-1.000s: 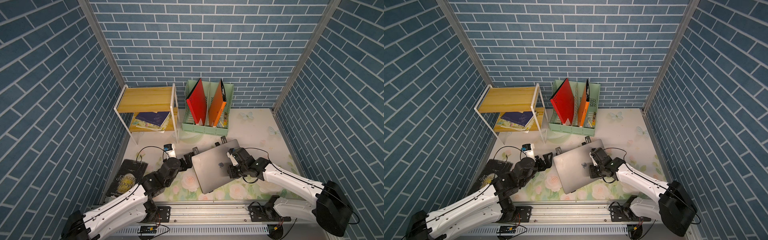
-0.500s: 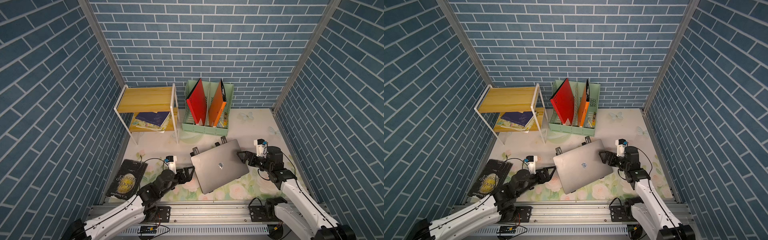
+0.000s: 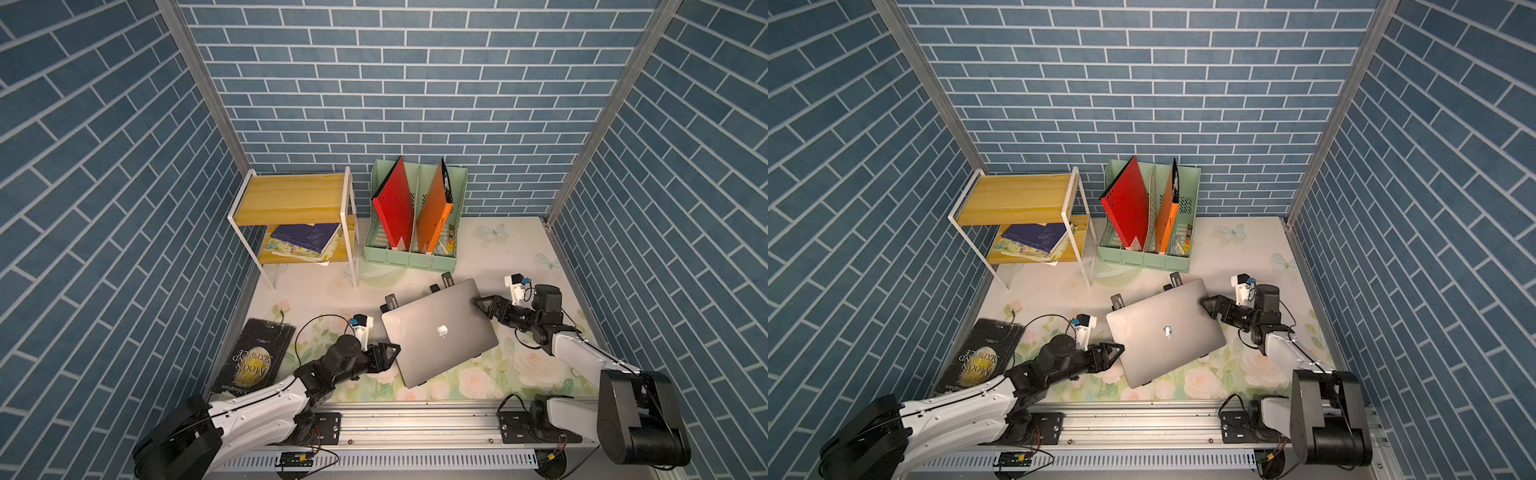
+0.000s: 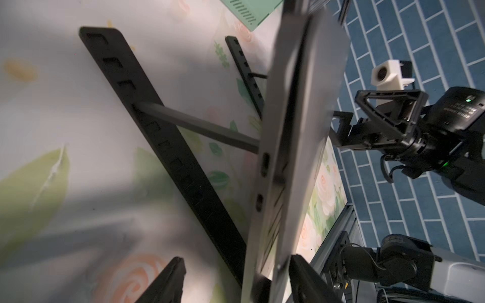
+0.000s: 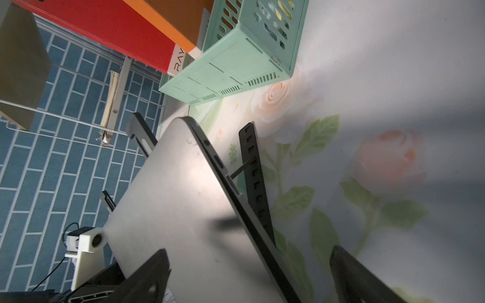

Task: Close the laptop lid and set it aside
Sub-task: Pick up the laptop from the computer stand, then place the laptop on the shelf.

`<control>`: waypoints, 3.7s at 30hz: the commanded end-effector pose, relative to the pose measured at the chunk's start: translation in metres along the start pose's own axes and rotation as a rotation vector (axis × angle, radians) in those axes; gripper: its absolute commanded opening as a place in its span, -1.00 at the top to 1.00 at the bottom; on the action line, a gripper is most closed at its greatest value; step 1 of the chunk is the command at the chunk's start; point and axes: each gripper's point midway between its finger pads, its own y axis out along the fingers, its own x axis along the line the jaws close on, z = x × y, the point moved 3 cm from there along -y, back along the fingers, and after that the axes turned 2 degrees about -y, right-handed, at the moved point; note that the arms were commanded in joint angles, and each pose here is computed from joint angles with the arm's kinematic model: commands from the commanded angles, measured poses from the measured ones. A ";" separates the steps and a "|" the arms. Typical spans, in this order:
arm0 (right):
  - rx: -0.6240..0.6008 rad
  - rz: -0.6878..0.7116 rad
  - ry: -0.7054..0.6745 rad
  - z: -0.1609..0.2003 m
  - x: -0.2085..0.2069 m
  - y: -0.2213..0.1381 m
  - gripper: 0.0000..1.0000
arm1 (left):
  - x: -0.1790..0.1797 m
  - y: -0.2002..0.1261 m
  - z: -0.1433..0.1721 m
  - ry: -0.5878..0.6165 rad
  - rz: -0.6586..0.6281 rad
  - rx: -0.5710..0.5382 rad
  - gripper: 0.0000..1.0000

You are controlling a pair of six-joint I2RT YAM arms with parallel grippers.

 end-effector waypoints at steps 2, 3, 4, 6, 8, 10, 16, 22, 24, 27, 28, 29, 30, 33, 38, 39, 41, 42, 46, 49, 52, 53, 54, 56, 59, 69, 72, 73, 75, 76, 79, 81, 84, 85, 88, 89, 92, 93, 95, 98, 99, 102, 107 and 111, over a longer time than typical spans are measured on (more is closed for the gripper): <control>0.041 -0.052 -0.010 0.011 -0.001 0.006 -0.75 | -0.019 0.007 -0.004 0.043 0.077 0.023 -0.26; 0.048 -0.051 -0.003 0.013 -0.002 0.007 -0.72 | -0.022 0.008 -0.005 0.045 0.088 0.025 -0.23; 0.054 -0.051 0.001 0.015 -0.003 0.008 -0.68 | -0.023 0.010 -0.005 0.046 0.094 0.031 -0.22; 0.072 -0.057 0.012 0.019 -0.004 0.011 -0.57 | -0.025 0.013 -0.003 0.045 0.097 0.053 -0.15; 0.087 -0.065 0.017 0.023 -0.003 0.012 -0.50 | -0.026 0.014 -0.001 0.046 0.099 0.076 -0.07; 0.102 -0.077 0.017 0.026 0.001 0.014 -0.42 | -0.027 0.013 0.000 0.042 0.094 0.089 -0.05; 0.158 -0.107 0.010 0.038 0.012 0.020 -0.24 | -0.036 0.004 -0.009 0.049 0.092 0.063 0.10; 0.174 -0.106 0.011 0.042 0.015 0.020 -0.21 | -0.054 -0.004 -0.021 0.068 0.109 0.045 0.17; 0.179 -0.105 0.015 0.043 0.014 0.021 -0.21 | -0.062 -0.005 -0.024 0.080 0.126 0.047 0.16; 0.187 -0.108 0.014 0.044 0.015 0.022 -0.20 | -0.081 -0.008 -0.031 0.100 0.191 0.045 0.17; 0.191 -0.108 0.014 0.044 0.015 0.023 -0.20 | -0.088 -0.009 -0.034 0.103 0.216 0.042 0.17; 0.194 -0.110 0.013 0.045 0.015 0.023 -0.20 | -0.096 -0.010 -0.038 0.109 0.245 0.032 0.18; 0.195 -0.109 0.014 0.045 0.015 0.023 -0.20 | -0.103 -0.012 -0.041 0.113 0.274 0.021 0.22; 0.194 -0.108 0.012 0.045 0.015 0.023 -0.19 | -0.118 -0.016 -0.050 0.111 0.329 -0.012 0.25; 0.193 -0.099 0.006 0.043 0.014 0.024 -0.19 | -0.125 -0.016 -0.056 0.106 0.343 -0.026 0.40; 0.193 -0.099 0.007 0.043 0.014 0.024 -0.19 | -0.125 -0.016 -0.056 0.104 0.336 -0.022 0.43; 0.195 -0.100 0.009 0.043 0.014 0.024 -0.19 | -0.122 -0.013 -0.055 0.097 0.318 -0.013 0.49; 0.193 -0.099 0.008 0.043 0.014 0.024 -0.19 | -0.121 -0.013 -0.054 0.092 0.315 -0.009 0.50; 0.193 -0.105 0.004 0.042 0.016 0.024 -0.19 | -0.121 -0.010 -0.053 0.073 0.320 0.004 0.79; 0.185 -0.099 -0.007 0.038 0.017 0.023 -0.21 | -0.128 -0.013 -0.057 0.074 0.339 -0.009 1.00; 0.169 -0.061 -0.043 0.028 0.020 0.019 -0.33 | -0.140 -0.021 -0.067 0.082 0.365 -0.049 1.00; 0.157 -0.038 -0.055 0.022 0.021 0.017 -0.40 | -0.143 -0.025 -0.070 0.084 0.372 -0.067 1.00; 0.130 -0.013 -0.075 0.013 0.024 0.014 -0.45 | -0.146 -0.028 -0.074 0.085 0.378 -0.085 1.00; 0.083 0.029 -0.097 -0.004 0.029 0.005 -0.54 | -0.152 -0.036 -0.081 0.087 0.393 -0.121 1.00; -0.017 0.098 -0.142 -0.037 0.040 -0.011 -0.60 | -0.158 -0.047 -0.090 0.079 0.414 -0.167 1.00; -0.324 0.190 -0.270 -0.110 0.092 -0.068 -0.61 | -0.203 -0.100 -0.134 0.051 0.588 -0.370 1.00; -0.406 0.225 -0.280 -0.123 0.102 -0.085 -0.62 | -0.218 -0.118 -0.149 0.045 0.620 -0.438 1.00; -0.446 0.254 -0.282 -0.128 0.105 -0.094 -0.62 | -0.222 -0.123 -0.154 0.042 0.625 -0.462 1.00; -0.536 0.306 -0.293 -0.138 0.113 -0.115 -0.62 | -0.230 -0.134 -0.164 0.035 0.640 -0.507 1.00; -0.587 0.347 -0.291 -0.142 0.115 -0.127 -0.63 | -0.234 -0.139 -0.169 0.028 0.645 -0.531 1.00; -0.739 0.471 -0.264 -0.151 0.116 -0.162 -0.66 | -0.250 -0.157 -0.187 0.012 0.674 -0.609 1.00; -0.803 0.498 -0.260 -0.151 0.116 -0.174 -0.66 | -0.261 -0.170 -0.202 -0.006 0.685 -0.675 1.00; -0.828 0.489 -0.249 -0.146 0.112 -0.174 -0.65 | -0.281 -0.190 -0.225 -0.022 0.740 -0.777 1.00; -0.823 0.488 -0.243 -0.144 0.110 -0.172 -0.65 | -0.287 -0.195 -0.234 -0.028 0.750 -0.808 1.00; -0.798 0.490 -0.231 -0.140 0.103 -0.166 -0.64 | -0.300 -0.219 -0.263 -0.052 0.761 -0.913 1.00; -0.792 0.492 -0.230 -0.139 0.102 -0.165 -0.65 | -0.302 -0.227 -0.274 -0.061 0.755 -0.945 1.00; -0.782 0.498 -0.234 -0.137 0.100 -0.164 -0.65 | -0.304 -0.251 -0.303 -0.079 0.716 -1.031 1.00; -0.780 0.499 -0.233 -0.137 0.100 -0.164 -0.64 | -0.303 -0.256 -0.312 -0.082 0.704 -1.054 1.00; -0.772 0.497 -0.232 -0.137 0.098 -0.161 -0.64 | -0.297 -0.265 -0.329 -0.099 0.680 -1.095 1.00; -0.756 0.491 -0.234 -0.138 0.098 -0.157 -0.64 | -0.283 -0.275 -0.353 -0.130 0.668 -1.140 1.00; -0.753 0.493 -0.236 -0.138 0.098 -0.157 -0.64 | -0.279 -0.279 -0.359 -0.132 0.664 -1.154 1.00; -0.741 0.498 -0.249 -0.138 0.098 -0.156 -0.64 | -0.267 -0.294 -0.377 -0.150 0.655 -1.191 1.00; -0.729 0.505 -0.262 -0.137 0.097 -0.154 -0.64 | -0.240 -0.312 -0.390 -0.171 0.591 -1.235 1.00; -0.719 0.505 -0.268 -0.136 0.097 -0.150 -0.63 | -0.209 -0.321 -0.390 -0.198 0.483 -1.258 1.00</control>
